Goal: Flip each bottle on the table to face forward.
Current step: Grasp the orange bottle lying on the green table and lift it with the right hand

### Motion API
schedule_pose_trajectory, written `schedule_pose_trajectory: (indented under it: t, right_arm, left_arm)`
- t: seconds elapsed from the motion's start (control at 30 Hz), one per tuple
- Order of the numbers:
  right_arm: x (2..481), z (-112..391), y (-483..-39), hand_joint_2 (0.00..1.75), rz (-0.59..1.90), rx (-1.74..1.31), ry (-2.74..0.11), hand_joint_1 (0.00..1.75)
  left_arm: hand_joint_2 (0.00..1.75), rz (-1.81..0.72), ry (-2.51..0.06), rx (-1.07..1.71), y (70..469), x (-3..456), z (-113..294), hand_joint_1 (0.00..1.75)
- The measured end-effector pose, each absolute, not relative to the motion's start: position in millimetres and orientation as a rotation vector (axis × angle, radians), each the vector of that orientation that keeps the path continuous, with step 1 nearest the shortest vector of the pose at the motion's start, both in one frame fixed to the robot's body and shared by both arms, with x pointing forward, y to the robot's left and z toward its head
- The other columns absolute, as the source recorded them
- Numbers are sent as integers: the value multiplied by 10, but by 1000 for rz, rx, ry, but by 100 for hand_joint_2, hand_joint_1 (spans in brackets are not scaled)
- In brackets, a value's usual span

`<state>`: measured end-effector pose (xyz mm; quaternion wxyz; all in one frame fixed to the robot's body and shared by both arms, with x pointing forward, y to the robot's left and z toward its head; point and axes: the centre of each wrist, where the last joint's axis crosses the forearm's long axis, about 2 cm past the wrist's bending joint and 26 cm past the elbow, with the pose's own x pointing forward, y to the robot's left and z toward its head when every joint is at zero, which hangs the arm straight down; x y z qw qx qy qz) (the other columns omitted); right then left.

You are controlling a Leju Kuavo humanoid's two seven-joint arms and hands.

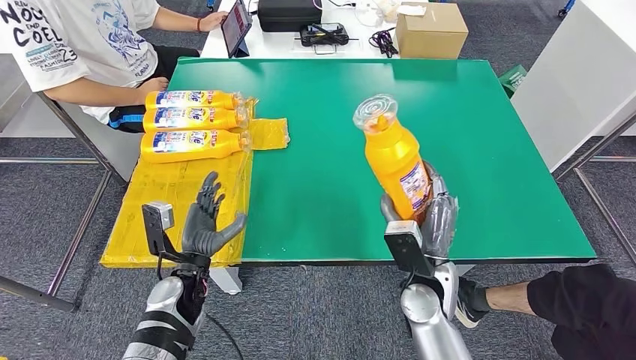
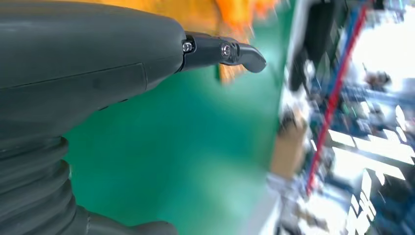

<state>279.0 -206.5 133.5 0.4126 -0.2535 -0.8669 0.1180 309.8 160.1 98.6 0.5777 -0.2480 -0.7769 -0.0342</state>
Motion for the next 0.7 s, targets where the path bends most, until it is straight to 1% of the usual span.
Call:
schedule_pose_trajectory:
  t: [0.17, 0.37, 0.7]
  right_arm:
    - [2750, 1282, -1981, 175, 356, -523, -2168, 175]
    - [2704, 1158, -1792, 175, 436, -400, -2141, 175]
    - [2656, 1036, -1531, 175, 535, -266, -2097, 175]
  left_arm:
    - [175, -129, -1822, -783, 1556, 3041, 1053, 0]
    - [175, -189, -1807, -913, 1479, 2959, 1094, 0]
    - [175, -281, -1778, -971, 1397, 2862, 1072, 0]
